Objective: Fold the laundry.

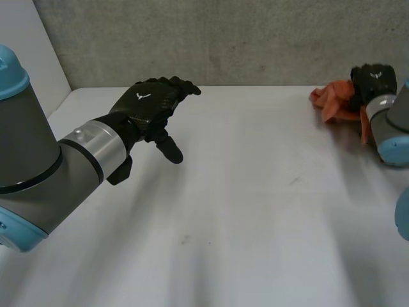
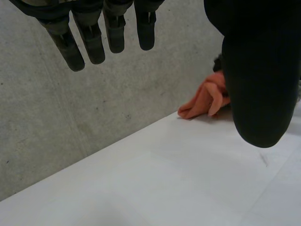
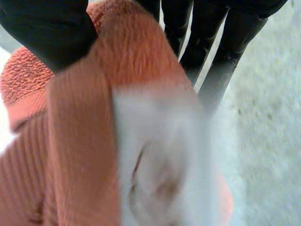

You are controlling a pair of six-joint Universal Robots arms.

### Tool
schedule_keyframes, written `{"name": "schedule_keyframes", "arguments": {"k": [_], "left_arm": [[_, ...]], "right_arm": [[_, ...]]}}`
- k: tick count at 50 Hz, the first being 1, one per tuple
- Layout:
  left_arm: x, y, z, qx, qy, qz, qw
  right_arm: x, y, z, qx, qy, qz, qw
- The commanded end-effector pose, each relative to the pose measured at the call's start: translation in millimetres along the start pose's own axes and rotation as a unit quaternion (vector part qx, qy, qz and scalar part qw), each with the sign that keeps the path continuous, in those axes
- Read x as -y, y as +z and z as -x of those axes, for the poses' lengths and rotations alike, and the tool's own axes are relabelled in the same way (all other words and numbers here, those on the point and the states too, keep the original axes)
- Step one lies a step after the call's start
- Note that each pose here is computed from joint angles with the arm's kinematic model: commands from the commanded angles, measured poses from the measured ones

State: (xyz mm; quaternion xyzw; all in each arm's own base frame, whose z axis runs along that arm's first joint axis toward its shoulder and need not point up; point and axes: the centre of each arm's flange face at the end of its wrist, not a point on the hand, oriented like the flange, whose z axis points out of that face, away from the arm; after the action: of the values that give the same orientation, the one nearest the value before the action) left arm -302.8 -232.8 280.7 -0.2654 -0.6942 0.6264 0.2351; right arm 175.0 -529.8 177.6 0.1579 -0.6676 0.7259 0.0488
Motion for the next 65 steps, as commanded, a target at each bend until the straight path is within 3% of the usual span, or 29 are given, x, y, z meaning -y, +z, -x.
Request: {"name": "schedule_keyframes", "arguments": {"k": [1, 6, 10, 16, 20, 24, 29, 32, 36, 47, 54, 65], "left_arm": [[3, -1, 2, 0.004, -0.001, -0.004, 1.0], [9, -3, 4, 0.008, 0.001, -0.013, 1.0], [28, -13, 9, 0.026, 0.006, -0.041, 0.999], [58, -24, 46, 0.115, 0.014, -0.098, 0.988], [63, -27, 59, 0.138, 0.016, -0.107, 0.984], [61, -27, 60, 0.14, 0.015, -0.103, 0.985], [50, -25, 60, 0.138, 0.011, -0.083, 0.987], [45, -25, 61, 0.14, 0.009, -0.075, 0.987], [32, -24, 62, 0.142, 0.005, -0.053, 0.988], [-22, -25, 54, 0.128, 0.001, 0.044, 0.991], [-48, -35, 55, 0.128, 0.04, 0.109, 0.985], [-105, -25, 49, 0.104, 0.035, 0.17, 0.979]], "right_arm": [[102, -25, 31, 0.091, 0.059, -0.076, 0.991], [178, -65, 51, 0.139, 0.093, -0.113, 0.979], [214, -102, 61, 0.181, 0.1, -0.112, 0.972], [225, -168, 99, 0.288, 0.103, -0.061, 0.95], [215, -200, 107, 0.32, 0.104, -0.023, 0.941], [179, -213, 116, 0.332, 0.093, 0.036, 0.938], [114, -223, 131, 0.351, -0.005, 0.115, 0.929], [95, -219, 124, 0.321, -0.08, 0.139, 0.933], [88, -222, 118, 0.286, -0.107, 0.161, 0.938], [111, -264, 111, 0.325, -0.04, 0.141, 0.934], [92, -282, 114, 0.328, -0.037, 0.149, 0.932], [60, -298, 120, 0.326, -0.032, 0.153, 0.932]]}}
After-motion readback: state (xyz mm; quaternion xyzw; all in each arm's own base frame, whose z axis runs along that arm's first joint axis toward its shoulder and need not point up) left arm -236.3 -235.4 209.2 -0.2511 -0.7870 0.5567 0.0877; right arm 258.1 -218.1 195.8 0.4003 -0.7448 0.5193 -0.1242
